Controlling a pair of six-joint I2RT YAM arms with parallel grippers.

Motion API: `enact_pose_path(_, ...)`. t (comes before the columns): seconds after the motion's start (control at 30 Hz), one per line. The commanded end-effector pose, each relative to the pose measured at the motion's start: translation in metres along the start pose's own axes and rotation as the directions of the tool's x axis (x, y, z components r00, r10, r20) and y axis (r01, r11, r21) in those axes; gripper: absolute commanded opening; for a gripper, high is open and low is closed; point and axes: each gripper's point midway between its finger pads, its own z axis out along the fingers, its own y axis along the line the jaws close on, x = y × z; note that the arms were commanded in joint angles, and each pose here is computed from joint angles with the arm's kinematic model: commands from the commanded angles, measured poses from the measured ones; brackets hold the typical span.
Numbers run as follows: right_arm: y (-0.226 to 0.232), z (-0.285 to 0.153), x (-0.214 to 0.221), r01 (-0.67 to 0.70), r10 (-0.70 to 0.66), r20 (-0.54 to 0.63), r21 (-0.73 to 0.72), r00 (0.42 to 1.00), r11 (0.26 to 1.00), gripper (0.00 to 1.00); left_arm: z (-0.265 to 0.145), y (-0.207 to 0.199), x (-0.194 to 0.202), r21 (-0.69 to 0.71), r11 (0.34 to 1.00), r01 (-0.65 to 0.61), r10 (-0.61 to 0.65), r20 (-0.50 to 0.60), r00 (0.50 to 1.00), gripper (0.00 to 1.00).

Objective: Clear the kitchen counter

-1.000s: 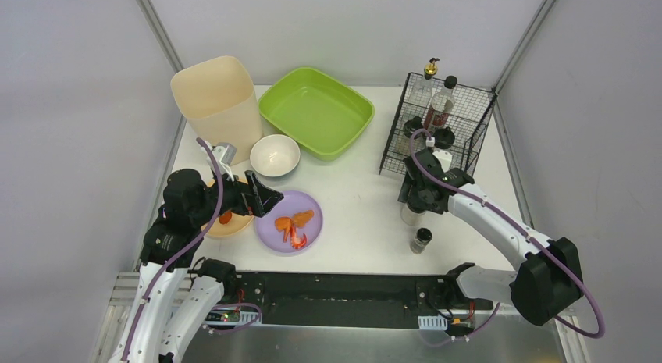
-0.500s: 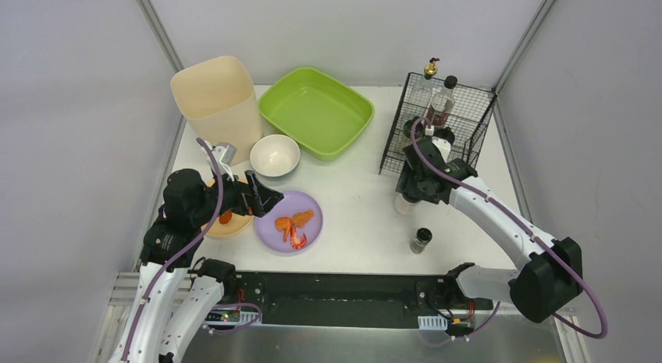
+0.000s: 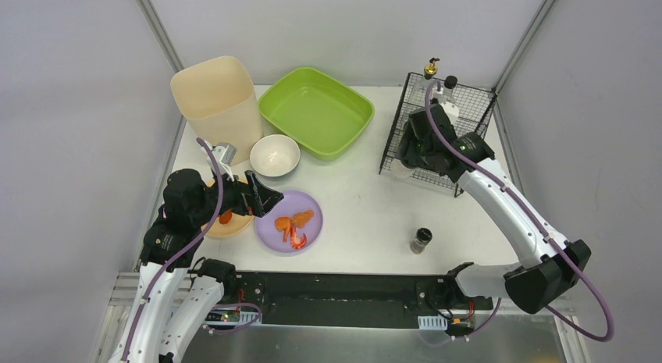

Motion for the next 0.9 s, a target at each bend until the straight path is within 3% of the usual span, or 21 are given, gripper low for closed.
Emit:
enact_pose_path(0.0, 0.011, -0.015, -0.036, 0.006, -0.005, 0.081, -0.007, 0.997, 1.0, 0.21, 0.001, -0.003, -0.007, 0.02, 1.0, -0.008, 0.007, 0.022, 1.0, 1.0)
enact_pose_path(0.87, 0.025, 0.059, -0.075, -0.063, 0.059, 0.079, 0.054, 0.995, 0.997, 0.19, 0.001, -0.004, -0.007, 0.025, 1.0, -0.006, 0.005, 0.02, 1.0, 1.0)
